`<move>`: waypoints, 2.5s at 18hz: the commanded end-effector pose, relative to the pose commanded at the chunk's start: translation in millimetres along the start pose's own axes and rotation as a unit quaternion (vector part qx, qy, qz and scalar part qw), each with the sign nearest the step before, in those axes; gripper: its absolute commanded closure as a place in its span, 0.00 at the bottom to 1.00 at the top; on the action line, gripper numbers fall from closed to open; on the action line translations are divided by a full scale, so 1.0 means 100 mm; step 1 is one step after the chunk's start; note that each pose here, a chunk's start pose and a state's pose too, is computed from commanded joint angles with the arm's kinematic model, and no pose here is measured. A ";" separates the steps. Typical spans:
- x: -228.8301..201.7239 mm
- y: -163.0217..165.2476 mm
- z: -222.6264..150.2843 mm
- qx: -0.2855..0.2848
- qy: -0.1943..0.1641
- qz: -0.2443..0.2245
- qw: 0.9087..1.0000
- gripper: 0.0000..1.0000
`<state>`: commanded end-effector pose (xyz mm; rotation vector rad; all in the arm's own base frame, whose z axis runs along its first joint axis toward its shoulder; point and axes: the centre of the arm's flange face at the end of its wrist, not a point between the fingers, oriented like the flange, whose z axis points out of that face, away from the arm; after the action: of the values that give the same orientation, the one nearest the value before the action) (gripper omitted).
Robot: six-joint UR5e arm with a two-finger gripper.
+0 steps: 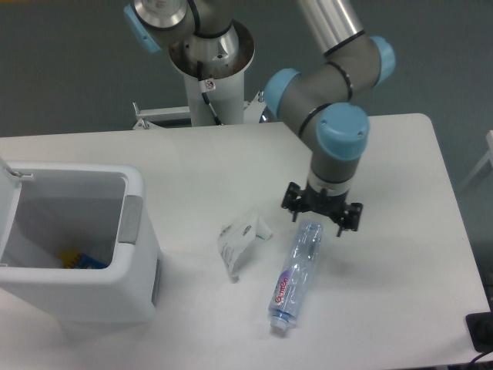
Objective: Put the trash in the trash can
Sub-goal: 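Move the open right gripper over the crumpled white paper, then lower the right gripper and grasp the crumpled white paper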
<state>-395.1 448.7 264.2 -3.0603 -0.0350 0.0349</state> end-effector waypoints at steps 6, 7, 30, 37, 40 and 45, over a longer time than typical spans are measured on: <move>0.56 -0.16 0.13 -0.010 0.017 0.041 0.999 0.00; 0.64 -0.21 0.15 -0.012 0.019 0.048 0.999 0.00; 0.53 -0.26 0.07 -0.013 -0.008 0.049 0.999 1.00; 0.31 -0.27 -0.41 0.039 -0.014 0.023 0.999 1.00; 0.23 -0.36 -0.61 0.076 -0.011 -0.007 0.997 1.00; 0.00 -0.64 -1.32 0.145 -0.038 -0.087 0.985 1.00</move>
<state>-393.6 501.5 400.9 -2.7513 -0.2751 0.1330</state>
